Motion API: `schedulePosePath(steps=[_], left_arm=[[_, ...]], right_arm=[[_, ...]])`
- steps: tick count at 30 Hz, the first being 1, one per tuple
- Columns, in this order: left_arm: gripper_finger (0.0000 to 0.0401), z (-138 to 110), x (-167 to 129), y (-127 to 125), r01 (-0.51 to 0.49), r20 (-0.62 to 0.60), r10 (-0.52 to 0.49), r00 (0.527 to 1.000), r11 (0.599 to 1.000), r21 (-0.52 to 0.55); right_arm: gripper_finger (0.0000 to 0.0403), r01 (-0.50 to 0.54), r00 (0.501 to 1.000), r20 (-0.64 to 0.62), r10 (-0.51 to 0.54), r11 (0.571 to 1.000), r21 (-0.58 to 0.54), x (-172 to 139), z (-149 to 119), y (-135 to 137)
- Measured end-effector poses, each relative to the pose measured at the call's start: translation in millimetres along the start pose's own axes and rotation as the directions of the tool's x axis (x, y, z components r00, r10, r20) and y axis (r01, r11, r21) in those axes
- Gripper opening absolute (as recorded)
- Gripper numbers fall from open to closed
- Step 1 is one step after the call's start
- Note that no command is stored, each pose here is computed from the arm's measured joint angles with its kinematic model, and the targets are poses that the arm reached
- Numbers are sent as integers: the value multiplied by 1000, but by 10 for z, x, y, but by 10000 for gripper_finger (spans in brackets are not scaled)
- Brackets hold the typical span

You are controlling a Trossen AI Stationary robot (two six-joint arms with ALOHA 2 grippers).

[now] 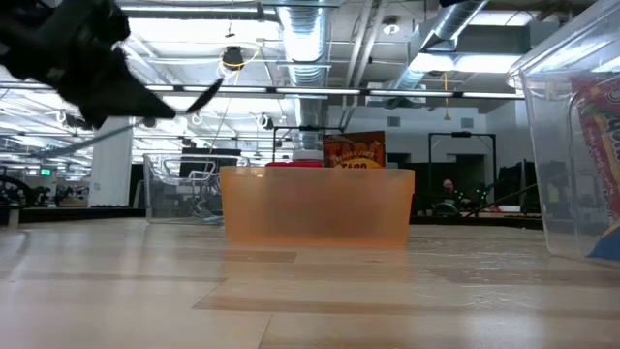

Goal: Pick & Place Food Item
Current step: Put the blue spoon into the transparent bin

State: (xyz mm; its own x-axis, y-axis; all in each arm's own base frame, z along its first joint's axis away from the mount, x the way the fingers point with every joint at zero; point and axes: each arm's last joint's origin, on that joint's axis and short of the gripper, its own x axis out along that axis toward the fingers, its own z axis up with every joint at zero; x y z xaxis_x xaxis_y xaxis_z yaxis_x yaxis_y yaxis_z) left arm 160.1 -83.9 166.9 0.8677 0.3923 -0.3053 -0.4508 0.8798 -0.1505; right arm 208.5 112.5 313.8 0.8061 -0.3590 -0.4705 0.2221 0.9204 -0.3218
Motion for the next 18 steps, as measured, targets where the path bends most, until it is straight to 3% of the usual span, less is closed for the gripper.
schedulePosePath(steps=[13,18], left_arm=[[2,149,86,101,-117,85,113,990,992,38],[3,402,259,214,-211,194,185,963,970,122]], right_arm=[[154,0,1000,2,0,1000,-1,0,1,1],[154,7,1000,-1,-7,1000,-4,14,4,-12]])
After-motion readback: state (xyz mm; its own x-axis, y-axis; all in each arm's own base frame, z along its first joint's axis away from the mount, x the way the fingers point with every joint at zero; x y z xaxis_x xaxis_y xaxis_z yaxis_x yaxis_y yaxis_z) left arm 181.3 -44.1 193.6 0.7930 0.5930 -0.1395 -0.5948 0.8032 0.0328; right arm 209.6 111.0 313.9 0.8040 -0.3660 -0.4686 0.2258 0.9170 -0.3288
